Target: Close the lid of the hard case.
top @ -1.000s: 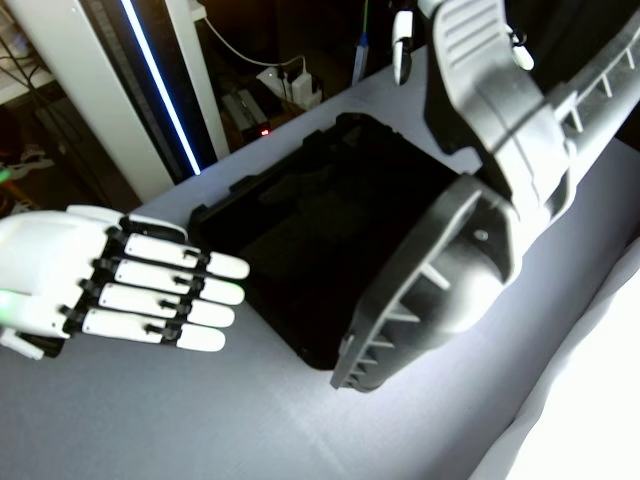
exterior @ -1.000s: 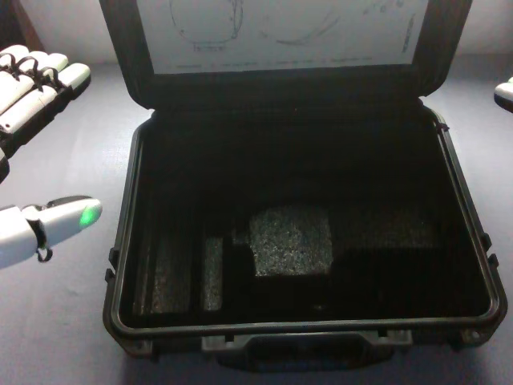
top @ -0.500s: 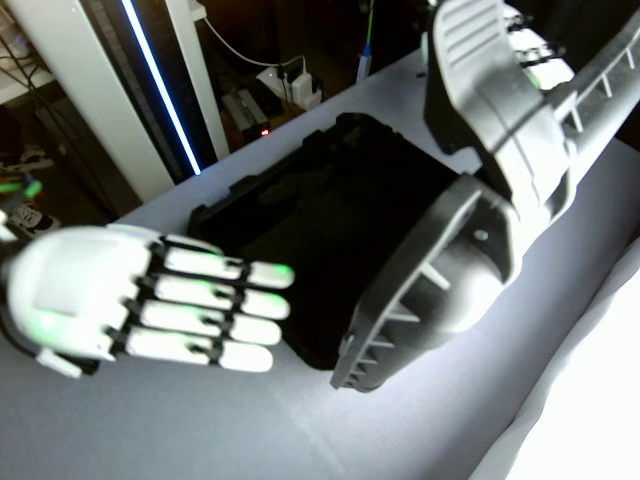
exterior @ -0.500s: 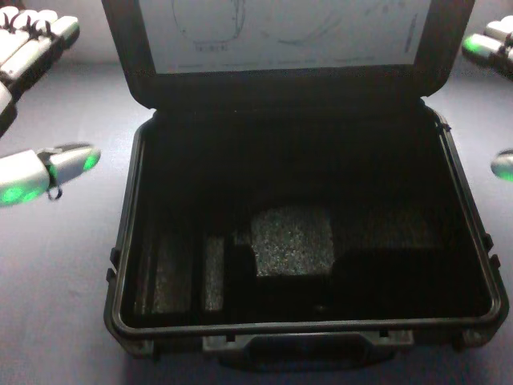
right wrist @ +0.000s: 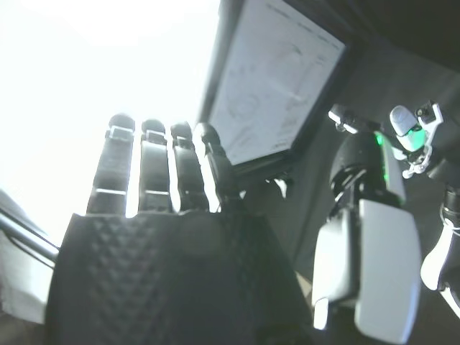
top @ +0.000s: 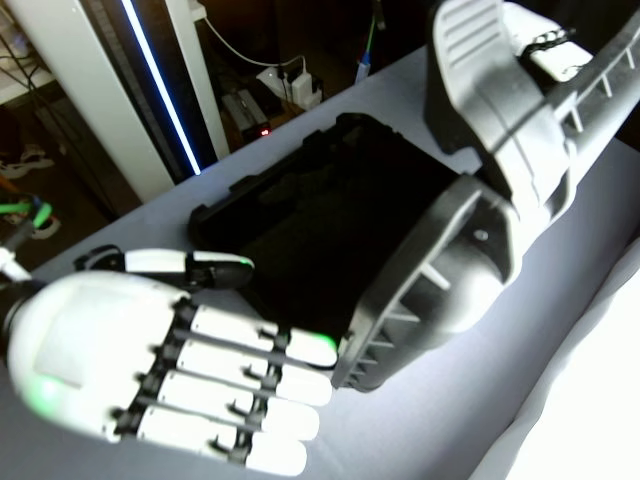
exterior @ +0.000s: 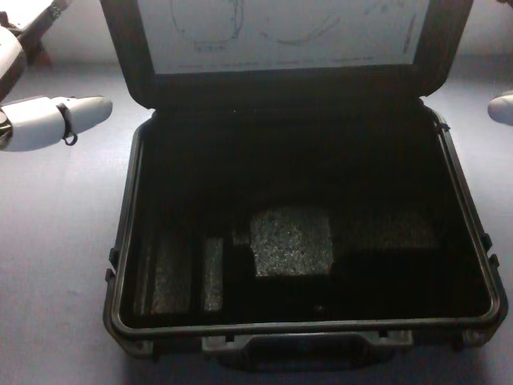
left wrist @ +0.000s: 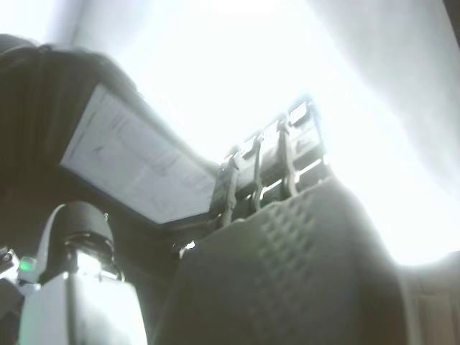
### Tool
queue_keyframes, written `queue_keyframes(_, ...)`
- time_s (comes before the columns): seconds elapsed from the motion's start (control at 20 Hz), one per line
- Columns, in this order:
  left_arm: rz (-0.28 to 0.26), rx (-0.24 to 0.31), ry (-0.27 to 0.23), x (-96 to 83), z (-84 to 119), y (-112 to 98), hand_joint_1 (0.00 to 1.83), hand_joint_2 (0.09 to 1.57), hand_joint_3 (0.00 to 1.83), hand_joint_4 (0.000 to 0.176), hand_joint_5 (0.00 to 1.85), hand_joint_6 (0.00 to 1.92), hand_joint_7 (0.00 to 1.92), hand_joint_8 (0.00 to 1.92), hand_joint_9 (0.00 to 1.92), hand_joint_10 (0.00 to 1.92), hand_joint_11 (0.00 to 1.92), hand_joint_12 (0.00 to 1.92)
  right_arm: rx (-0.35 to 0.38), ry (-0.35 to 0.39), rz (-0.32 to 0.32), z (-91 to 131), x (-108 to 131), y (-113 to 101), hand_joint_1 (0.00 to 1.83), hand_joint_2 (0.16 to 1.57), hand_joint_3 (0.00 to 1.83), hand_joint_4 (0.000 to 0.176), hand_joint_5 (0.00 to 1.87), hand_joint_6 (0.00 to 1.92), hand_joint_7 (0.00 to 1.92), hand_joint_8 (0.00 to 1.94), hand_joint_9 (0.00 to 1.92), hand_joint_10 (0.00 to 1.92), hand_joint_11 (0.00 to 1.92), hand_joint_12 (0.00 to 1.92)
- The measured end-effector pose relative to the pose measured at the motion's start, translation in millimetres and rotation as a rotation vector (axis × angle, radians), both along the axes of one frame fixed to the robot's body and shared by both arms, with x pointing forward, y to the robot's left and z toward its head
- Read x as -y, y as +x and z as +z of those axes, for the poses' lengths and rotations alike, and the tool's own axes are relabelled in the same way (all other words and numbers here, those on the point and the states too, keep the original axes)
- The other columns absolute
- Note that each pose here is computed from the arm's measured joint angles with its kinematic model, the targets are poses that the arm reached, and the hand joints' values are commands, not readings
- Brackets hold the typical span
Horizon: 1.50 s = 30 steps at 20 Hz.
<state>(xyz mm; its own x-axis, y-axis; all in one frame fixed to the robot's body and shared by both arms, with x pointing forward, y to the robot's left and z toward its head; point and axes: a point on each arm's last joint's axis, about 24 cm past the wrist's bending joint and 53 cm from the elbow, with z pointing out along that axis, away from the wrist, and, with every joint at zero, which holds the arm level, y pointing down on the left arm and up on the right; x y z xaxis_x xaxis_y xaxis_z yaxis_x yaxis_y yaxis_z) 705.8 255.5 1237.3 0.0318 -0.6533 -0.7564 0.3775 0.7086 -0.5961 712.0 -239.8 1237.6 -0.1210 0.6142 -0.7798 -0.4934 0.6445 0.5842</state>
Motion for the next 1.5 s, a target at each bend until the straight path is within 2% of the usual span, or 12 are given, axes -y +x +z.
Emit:
queue_keyframes(0.15,-0.013,-0.032,0.015,5.6,-8.3,2.4,0.24,1.09,0.00,0.000,0.02,0.00,0.04,0.01,0.01,0.00,0.03,0.01,-0.018,-0.010,-0.026,-0.5,5.9,9.5,0.29,1.02,0.00,0.000,0.00,0.00,0.00,0.00,0.00,0.00,0.00,0.00)
queue_keyframes(0.45,0.004,-0.010,0.001,1.9,7.2,18.0,0.28,1.07,0.00,0.000,0.05,0.01,0.07,0.01,0.04,0.01,0.07,0.04,-0.013,-0.003,-0.053,9.5,5.0,27.0,0.34,1.03,0.00,0.000,0.00,0.00,0.00,0.00,0.00,0.00,0.00,0.00)
queue_keyframes(0.6,-0.024,-0.006,0.041,21.3,14.3,26.3,0.26,1.08,0.00,0.000,0.06,0.01,0.07,0.00,0.06,0.01,0.06,0.04,0.013,-0.021,-0.042,21.5,-8.6,34.5,0.34,1.02,0.00,0.000,0.02,0.01,0.01,0.00,0.00,0.00,0.01,0.01)
queue_keyframes(0.85,-0.043,0.018,0.055,33.7,38.0,43.1,0.23,1.06,0.00,0.000,0.10,0.01,0.11,0.01,0.08,0.01,0.04,0.04,0.037,-0.039,-0.037,36.6,-18.1,41.6,0.33,1.00,0.00,0.000,0.04,0.01,0.00,0.00,0.00,0.00,0.00,0.00)
queue_keyframes(1.0,-0.057,-0.003,0.073,39.8,34.2,44.9,0.29,1.07,0.00,0.000,0.09,0.00,0.10,0.00,0.07,0.00,0.06,0.06,0.068,-0.048,-0.021,46.4,-24.6,39.8,0.33,1.01,0.00,0.000,0.05,0.01,0.01,0.00,0.00,0.00,0.01,0.01)
queue_keyframes(1.05,-0.061,-0.009,0.083,41.1,32.1,44.8,0.27,1.08,0.01,0.000,0.08,0.00,0.09,0.00,0.07,0.00,0.05,0.06,0.068,-0.050,-0.019,45.9,-25.5,39.5,0.33,1.01,0.00,0.011,0.06,0.01,0.01,0.00,0.00,0.00,0.02,0.01)
queue_keyframes(1.15,-0.067,-0.013,0.083,41.2,29.6,38.8,0.24,1.08,0.00,0.000,0.08,0.00,0.09,0.00,0.08,0.01,0.07,0.07,0.056,-0.043,-0.010,45.2,-28.6,34.5,0.33,1.03,0.01,0.000,0.06,0.01,0.03,0.01,0.02,0.01,0.06,0.03)
queue_keyframes(1.25,-0.079,-0.009,0.079,40.3,30.0,31.5,0.21,1.07,0.00,0.000,0.07,0.00,0.08,0.00,0.07,0.00,0.06,0.08,0.069,-0.022,0.006,51.0,-32.7,26.8,0.35,1.00,0.00,0.000,0.05,0.00,0.03,0.01,0.02,0.01,0.08,0.04)
queue_keyframes(1.3,-0.083,0.001,0.078,39.1,31.1,27.4,0.23,1.08,0.00,0.000,0.06,0.00,0.06,0.00,0.04,0.00,0.03,0.07,0.083,-0.007,0.015,55.8,-34.8,22.3,0.34,0.98,0.00,0.008,0.04,0.00,0.03,0.01,0.04,0.01,0.10,0.05)
queue_keyframes(1.35,-0.094,0.011,0.083,39.6,31.7,19.9,0.24,1.07,0.00,0.000,0.06,0.00,0.08,0.01,0.05,0.01,0.05,0.08,0.103,0.004,0.028,61.2,-36.5,15.3,0.37,1.01,0.00,0.000,0.04,0.00,0.03,0.00,0.03,0.01,0.08,0.04)
queue_keyframes(1.4,-0.102,0.023,0.091,40.7,31.8,15.0,0.24,1.07,0.00,0.000,0.07,0.00,0.08,0.01,0.05,0.00,0.03,0.08,0.120,0.008,0.041,64.3,-37.8,7.7,0.38,1.01,0.00,0.006,0.04,0.00,0.03,0.00,0.02,0.00,0.05,0.03)
queue_keyframes(1.5,-0.123,0.035,0.068,45.3,33.2,9.2,0.22,1.07,0.00,0.000,0.06,0.00,0.07,0.00,0.03,0.00,0.02,0.08,0.152,0.038,0.084,67.1,-42.7,-10.5,0.35,1.03,0.01,0.015,0.05,0.00,0.03,0.00,0.03,0.01,0.06,0.04)
